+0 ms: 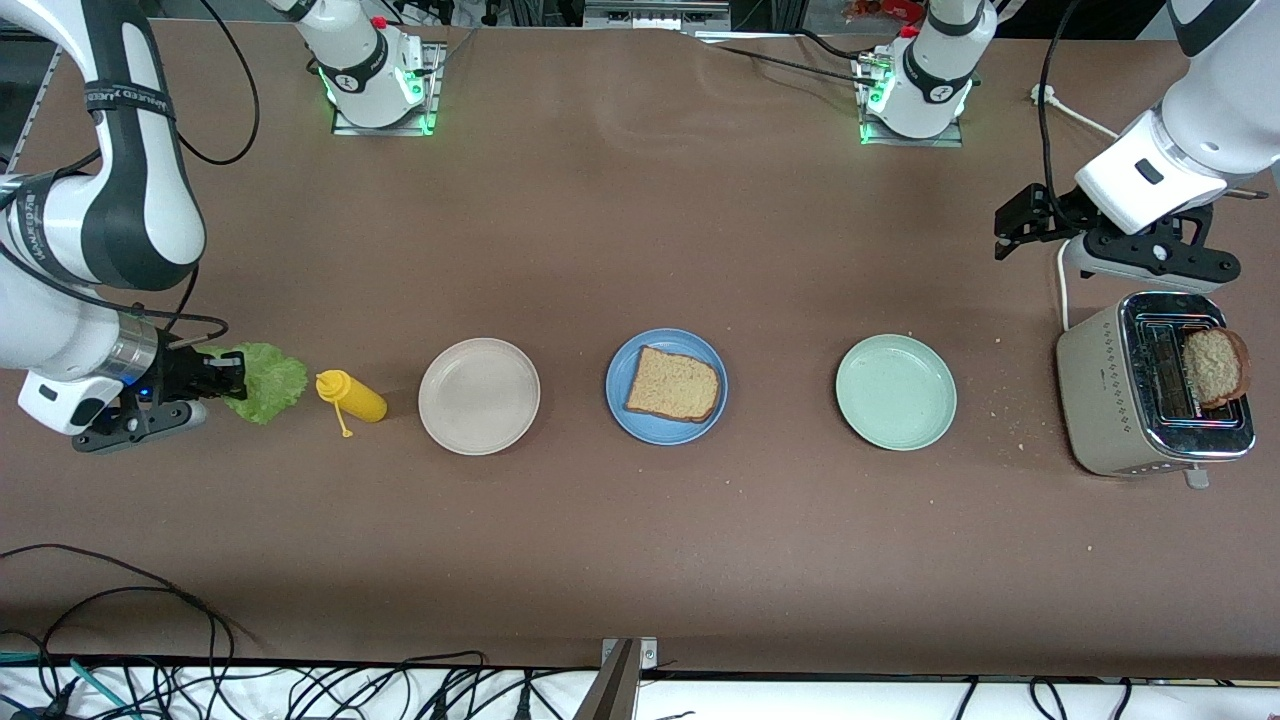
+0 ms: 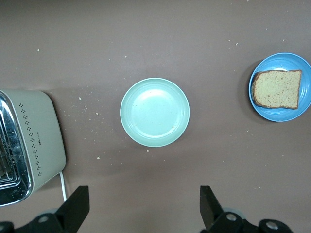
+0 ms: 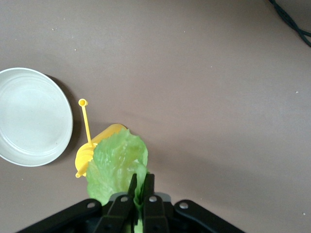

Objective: Make sandwich in blue plate with both arms
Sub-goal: 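Grasp the lettuce leaf with the right gripper and lift it, then carry the lettuce with the right gripper onto the bread slice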

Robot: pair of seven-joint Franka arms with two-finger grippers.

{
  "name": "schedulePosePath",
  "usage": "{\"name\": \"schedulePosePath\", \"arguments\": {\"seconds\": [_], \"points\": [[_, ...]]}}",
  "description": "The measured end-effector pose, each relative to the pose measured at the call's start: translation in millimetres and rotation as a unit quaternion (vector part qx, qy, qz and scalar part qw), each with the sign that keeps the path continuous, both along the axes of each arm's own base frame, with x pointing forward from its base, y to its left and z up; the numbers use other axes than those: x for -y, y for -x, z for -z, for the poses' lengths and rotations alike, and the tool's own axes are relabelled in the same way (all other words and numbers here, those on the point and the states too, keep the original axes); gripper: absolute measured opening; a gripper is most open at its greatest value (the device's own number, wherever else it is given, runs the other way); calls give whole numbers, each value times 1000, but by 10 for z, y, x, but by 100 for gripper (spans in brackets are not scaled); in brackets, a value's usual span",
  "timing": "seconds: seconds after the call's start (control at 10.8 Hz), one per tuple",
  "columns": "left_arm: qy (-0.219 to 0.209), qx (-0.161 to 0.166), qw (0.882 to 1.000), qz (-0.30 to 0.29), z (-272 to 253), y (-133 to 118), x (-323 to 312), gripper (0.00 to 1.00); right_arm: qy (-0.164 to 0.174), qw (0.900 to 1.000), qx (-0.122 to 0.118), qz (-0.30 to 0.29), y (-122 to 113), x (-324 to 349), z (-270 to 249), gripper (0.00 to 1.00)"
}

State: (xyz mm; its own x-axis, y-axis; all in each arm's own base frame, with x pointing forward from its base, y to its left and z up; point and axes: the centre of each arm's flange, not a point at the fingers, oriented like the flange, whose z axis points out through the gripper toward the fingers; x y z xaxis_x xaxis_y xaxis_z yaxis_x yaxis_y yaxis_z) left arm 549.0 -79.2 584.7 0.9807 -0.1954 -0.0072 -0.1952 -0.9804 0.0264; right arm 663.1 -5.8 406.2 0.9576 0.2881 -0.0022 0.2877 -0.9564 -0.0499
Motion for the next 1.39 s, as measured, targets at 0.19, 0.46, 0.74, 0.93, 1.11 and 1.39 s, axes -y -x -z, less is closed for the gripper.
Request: {"name": "schedulePosePath", "arguments": {"seconds": [0.19, 0.46, 0.74, 0.93, 1.11, 1.39], "points": [[0, 0, 1000, 0, 0, 0, 0, 100, 0, 1000, -2, 0, 6, -4, 12, 5], [0, 0, 1000, 0, 0, 0, 0, 100, -3, 1000, -9, -4, 23, -52, -13, 5], [0, 0, 1000, 0, 0, 0, 0, 100, -9, 1000, -13, -5, 39, -221, -78, 5], [0, 0, 1000, 0, 0, 0, 1, 100, -19, 1000, -22, -5, 50, -386, -165, 5], [0, 0, 1000, 0, 0, 0, 2, 100, -22, 999, -31, 12, 81, -732, -303, 5], [0, 0, 1000, 0, 0, 1, 4, 100, -25, 998, -36, 55, 186, -1527, -419, 5]]}}
